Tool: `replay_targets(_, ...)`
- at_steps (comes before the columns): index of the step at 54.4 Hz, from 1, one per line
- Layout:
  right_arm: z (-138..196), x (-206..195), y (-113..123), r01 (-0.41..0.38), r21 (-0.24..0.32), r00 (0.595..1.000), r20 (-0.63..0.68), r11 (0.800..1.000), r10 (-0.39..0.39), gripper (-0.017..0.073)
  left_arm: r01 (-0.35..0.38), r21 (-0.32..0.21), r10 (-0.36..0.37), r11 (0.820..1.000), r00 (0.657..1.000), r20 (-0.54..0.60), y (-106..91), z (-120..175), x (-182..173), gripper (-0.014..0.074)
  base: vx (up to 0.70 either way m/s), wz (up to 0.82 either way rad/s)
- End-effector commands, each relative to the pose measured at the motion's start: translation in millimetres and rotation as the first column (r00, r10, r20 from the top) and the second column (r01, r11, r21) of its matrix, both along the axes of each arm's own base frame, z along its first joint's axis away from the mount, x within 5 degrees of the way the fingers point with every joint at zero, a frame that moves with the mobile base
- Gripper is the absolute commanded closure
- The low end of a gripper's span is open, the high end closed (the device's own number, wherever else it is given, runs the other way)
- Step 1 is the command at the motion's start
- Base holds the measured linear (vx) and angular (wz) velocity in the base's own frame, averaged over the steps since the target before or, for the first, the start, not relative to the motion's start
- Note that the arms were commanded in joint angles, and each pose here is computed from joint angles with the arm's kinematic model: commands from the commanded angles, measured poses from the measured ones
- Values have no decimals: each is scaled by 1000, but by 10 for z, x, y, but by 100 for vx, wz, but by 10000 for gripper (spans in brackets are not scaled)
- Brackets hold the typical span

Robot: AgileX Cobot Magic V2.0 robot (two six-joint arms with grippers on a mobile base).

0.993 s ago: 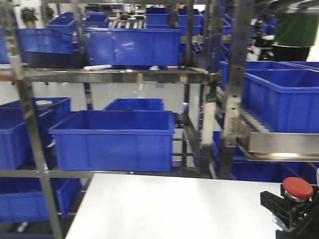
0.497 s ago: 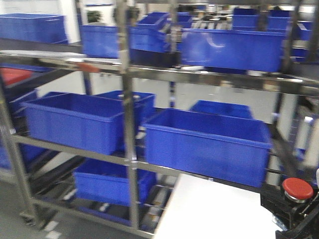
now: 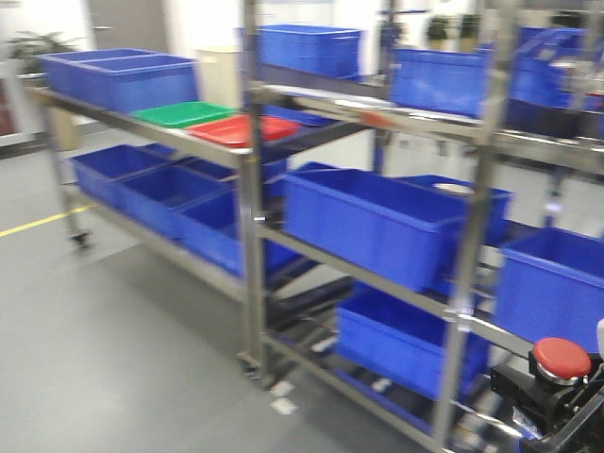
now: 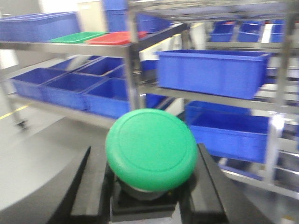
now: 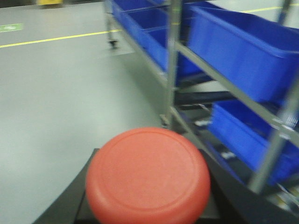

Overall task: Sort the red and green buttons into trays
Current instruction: 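Hold both buttons while the base drives to the green and red trays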

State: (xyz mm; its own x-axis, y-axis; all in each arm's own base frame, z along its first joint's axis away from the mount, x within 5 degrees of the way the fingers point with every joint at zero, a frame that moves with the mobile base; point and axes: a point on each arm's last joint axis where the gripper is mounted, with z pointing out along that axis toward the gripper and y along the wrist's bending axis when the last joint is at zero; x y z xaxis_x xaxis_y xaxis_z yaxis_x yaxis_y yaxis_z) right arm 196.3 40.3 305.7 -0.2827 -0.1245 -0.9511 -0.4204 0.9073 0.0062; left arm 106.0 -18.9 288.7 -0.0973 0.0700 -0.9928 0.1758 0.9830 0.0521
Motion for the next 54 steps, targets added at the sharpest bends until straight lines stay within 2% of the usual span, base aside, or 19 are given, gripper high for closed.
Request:
replay_targets(1,141,-7,-14,11,-7,999,53,1000,-10,557,39,-35,-36,999,995,89,-36,157,-2,596,-5,68)
replay_targets(26,147,-12,-16,13,-7,998,56,1000,-13,557,39,-35,-36,999,995,89,-36,157,-2,596,2,59)
replay_targets(54,147,-11,-18,15,-8,998,56,1000,-14,557,39,-35,-36,999,995,89,-36,157,-2,596,22,65)
